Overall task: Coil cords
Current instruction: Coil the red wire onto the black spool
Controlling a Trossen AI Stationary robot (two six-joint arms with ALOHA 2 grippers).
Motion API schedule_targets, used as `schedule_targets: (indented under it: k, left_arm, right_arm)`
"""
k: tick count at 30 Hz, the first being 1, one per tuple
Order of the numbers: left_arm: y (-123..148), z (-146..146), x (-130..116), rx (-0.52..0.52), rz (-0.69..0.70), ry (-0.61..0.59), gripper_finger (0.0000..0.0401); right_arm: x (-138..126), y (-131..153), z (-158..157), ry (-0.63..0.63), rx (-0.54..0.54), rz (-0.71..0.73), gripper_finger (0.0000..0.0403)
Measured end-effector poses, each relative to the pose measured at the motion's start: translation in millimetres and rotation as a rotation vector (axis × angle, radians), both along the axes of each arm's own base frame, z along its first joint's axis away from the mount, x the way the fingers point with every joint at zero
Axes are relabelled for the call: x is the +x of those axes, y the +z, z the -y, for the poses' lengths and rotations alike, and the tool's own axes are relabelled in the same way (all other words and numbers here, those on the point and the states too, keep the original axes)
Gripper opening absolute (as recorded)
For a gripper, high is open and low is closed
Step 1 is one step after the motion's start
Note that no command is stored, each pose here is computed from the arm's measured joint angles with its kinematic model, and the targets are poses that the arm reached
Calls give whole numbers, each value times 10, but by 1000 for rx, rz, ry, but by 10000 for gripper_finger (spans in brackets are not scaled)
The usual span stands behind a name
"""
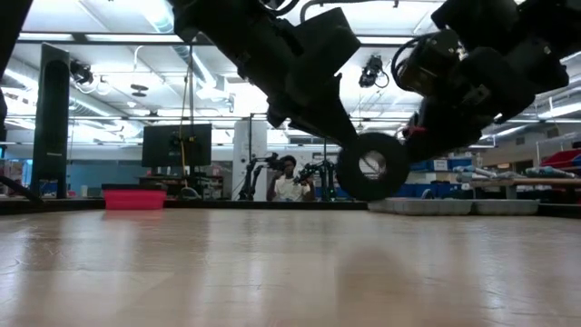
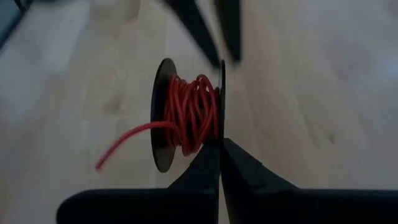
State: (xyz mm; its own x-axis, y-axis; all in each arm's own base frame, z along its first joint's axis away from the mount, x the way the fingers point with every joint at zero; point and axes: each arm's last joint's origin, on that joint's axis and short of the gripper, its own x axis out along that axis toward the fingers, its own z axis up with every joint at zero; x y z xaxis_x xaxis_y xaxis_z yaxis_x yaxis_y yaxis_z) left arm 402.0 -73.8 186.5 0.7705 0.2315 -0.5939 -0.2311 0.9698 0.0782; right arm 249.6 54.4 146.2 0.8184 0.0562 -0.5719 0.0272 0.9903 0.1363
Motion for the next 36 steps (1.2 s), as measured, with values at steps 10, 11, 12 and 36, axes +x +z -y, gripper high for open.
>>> schedule_targets:
  k: [10, 11, 12, 36]
  left_arm:
    - [10, -14, -36, 21, -43, -8, 125]
    - [10, -11, -37, 21, -47, -23, 128]
    - [10, -8, -40, 13, -52, -34, 131]
    - [-54, 53, -128, -134, -190, -213, 131]
  right_arm:
    - [-33, -42, 21, -15, 23, -56, 1]
    - [-34, -44, 22, -17, 26, -57, 1]
    - [-36, -47, 26, -18, 28, -61, 1]
    - [-39, -76, 147, -47, 1, -100, 17]
